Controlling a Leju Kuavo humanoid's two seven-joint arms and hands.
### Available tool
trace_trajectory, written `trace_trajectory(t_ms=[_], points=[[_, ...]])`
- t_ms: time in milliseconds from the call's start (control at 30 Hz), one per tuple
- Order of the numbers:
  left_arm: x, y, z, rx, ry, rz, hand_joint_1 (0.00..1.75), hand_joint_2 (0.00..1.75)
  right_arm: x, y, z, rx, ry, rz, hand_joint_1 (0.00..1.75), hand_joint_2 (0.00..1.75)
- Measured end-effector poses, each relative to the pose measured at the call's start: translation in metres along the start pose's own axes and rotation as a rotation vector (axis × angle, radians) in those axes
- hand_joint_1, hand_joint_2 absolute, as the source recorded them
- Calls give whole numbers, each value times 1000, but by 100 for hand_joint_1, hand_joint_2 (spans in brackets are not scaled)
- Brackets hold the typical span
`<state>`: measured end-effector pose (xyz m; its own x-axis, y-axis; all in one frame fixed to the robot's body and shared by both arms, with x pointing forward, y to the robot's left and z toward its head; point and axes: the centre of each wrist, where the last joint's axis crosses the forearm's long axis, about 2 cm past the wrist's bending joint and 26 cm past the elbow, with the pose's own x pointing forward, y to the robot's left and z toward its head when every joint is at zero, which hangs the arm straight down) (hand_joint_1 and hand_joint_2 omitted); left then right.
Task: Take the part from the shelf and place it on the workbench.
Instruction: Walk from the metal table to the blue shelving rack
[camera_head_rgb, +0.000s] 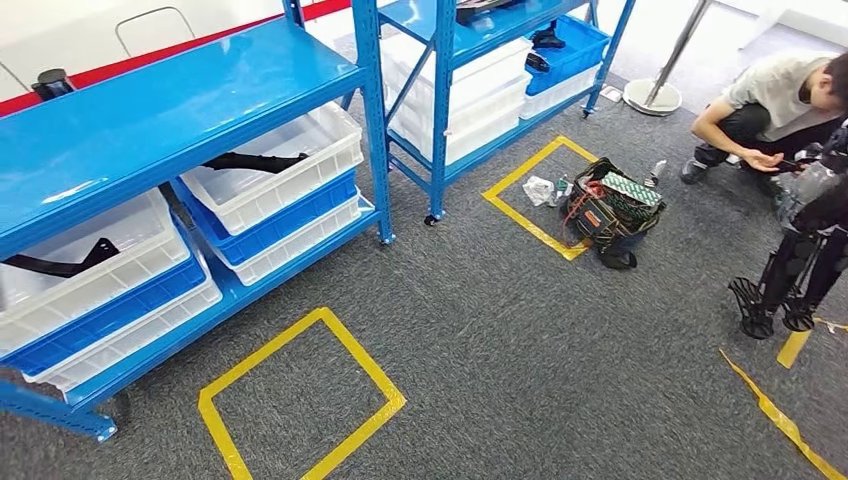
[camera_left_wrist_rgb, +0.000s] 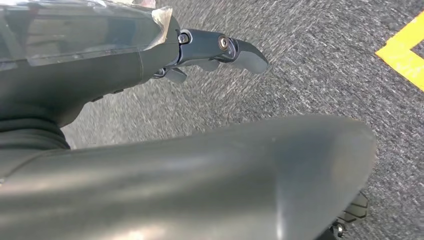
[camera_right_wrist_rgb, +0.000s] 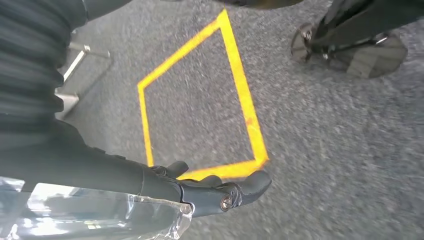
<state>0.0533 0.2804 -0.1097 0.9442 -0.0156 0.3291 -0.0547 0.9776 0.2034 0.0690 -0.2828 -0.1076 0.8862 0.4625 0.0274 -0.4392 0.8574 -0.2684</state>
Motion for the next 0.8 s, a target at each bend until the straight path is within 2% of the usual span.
trace_trajectory(t_ms=[400,800], points=[[-3,1,0,-6,2,2,0,0,-6,4,0,-1,6,-9,0,175],[2,1,-1,-5,-6,8,0,0,-1,3,1,-5,-3,-2,0,175]])
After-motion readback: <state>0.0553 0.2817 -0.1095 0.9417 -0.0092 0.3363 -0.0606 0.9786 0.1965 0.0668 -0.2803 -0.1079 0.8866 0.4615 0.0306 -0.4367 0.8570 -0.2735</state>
